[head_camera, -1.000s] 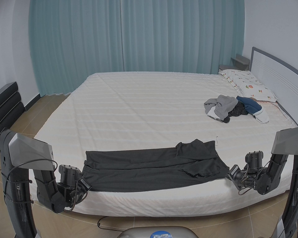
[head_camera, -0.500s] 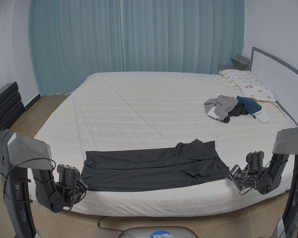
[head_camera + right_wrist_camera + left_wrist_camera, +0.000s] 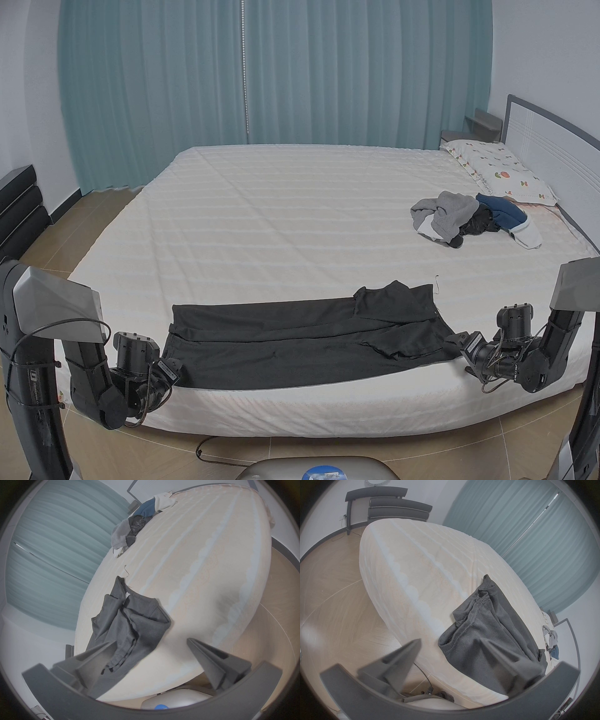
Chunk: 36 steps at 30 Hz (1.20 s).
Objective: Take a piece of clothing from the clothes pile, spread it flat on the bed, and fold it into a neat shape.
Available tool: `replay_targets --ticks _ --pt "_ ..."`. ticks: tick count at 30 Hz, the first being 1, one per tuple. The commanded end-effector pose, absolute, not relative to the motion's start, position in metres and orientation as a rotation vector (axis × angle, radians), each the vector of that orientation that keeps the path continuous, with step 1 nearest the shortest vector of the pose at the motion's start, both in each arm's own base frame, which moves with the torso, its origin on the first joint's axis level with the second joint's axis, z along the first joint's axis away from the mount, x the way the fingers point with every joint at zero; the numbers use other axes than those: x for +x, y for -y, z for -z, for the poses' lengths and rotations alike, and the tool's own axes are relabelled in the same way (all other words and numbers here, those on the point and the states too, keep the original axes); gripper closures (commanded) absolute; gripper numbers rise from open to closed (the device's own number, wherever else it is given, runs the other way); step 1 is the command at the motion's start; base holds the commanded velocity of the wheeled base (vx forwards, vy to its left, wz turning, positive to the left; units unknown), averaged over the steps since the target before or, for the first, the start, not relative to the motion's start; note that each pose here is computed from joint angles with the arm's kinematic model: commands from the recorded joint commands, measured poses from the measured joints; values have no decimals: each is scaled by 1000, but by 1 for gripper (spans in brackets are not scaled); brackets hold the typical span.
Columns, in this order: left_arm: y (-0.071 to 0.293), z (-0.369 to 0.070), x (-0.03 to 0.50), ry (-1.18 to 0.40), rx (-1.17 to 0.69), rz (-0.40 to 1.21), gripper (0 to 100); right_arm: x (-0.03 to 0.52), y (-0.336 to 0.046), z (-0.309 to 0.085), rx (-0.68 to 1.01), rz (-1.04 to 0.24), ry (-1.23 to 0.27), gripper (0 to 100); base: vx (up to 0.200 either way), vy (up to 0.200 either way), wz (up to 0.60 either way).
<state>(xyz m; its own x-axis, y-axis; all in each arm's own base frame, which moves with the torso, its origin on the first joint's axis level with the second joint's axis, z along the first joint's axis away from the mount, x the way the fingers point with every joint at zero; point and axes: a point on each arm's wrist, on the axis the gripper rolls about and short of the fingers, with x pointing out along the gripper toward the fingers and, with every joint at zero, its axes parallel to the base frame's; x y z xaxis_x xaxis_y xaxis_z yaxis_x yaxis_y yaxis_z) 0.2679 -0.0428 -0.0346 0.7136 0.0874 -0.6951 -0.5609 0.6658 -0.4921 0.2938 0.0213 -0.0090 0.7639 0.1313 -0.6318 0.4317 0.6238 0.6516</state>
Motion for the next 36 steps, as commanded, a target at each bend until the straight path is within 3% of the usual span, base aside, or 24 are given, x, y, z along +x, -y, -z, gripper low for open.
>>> replay_targets --ticks 1,9,19,36 --pt "42 29 268 -671 -775 -396 0 290 -18 -32 920 135 -582 0 0 0 0" --pt "38 11 262 -651 -872 -338 0 296 -64 -41 1021 -35 -622 0 0 0 0" --pt "35 13 262 -658 -878 -348 0 320 -87 9 1016 -32 -722 0 0 0 0" --pt "36 15 262 -672 -882 -337 0 314 -97 27 972 -18 -724 0 0 0 0"
